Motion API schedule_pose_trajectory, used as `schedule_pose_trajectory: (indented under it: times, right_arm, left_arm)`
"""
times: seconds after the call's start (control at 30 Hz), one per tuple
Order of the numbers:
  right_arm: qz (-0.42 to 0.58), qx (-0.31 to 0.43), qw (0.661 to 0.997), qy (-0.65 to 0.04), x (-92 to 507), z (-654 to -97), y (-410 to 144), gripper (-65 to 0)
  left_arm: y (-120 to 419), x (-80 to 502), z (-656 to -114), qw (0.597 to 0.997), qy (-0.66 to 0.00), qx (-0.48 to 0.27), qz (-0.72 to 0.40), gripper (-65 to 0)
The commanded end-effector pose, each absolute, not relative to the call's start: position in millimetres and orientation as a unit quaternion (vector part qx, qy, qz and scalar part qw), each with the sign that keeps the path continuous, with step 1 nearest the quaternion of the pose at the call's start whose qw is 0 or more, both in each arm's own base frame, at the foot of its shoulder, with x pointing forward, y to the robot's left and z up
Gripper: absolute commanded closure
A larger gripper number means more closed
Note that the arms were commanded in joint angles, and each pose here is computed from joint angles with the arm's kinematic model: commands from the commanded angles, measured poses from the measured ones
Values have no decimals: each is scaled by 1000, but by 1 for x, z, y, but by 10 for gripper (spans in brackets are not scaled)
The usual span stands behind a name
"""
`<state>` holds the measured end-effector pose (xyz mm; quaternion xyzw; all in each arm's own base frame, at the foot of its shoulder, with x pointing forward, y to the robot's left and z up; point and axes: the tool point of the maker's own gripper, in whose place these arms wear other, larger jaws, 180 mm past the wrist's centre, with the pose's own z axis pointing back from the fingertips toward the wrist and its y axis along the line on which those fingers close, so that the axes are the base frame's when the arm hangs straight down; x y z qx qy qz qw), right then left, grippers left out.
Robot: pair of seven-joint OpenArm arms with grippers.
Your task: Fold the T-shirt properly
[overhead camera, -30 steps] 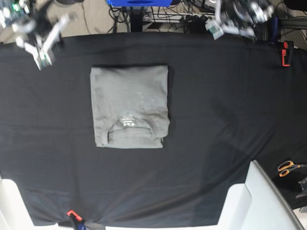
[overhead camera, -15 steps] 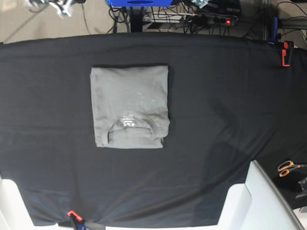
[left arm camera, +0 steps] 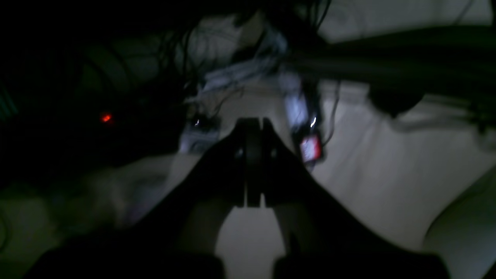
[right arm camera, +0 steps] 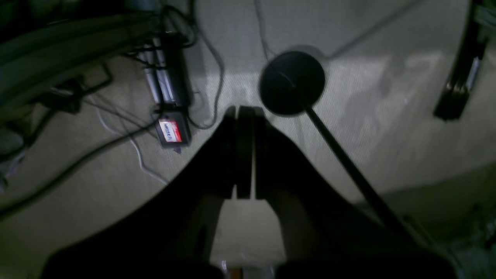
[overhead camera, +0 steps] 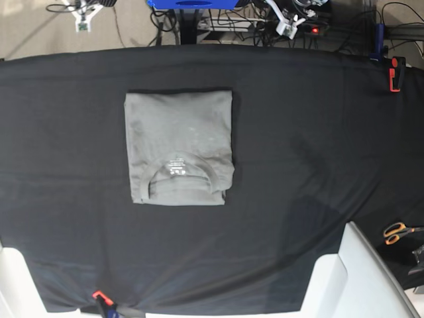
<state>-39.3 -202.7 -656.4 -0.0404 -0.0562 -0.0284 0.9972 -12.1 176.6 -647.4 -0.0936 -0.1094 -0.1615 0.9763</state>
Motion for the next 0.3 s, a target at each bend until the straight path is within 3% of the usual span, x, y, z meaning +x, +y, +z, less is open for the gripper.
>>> schedule_pose_trajectory:
  times: [0.0,0.27]
  right_arm:
    - [-28,-46,997,-47,-49,-656,-205,-8]
    - [-28,-46,997,-48,-49,-656,-204,-8]
  left_arm:
    - [181,-22,-647,975,-94,-95,-178,0]
    - [186,-41,-647,958,-51,-105,-264,0]
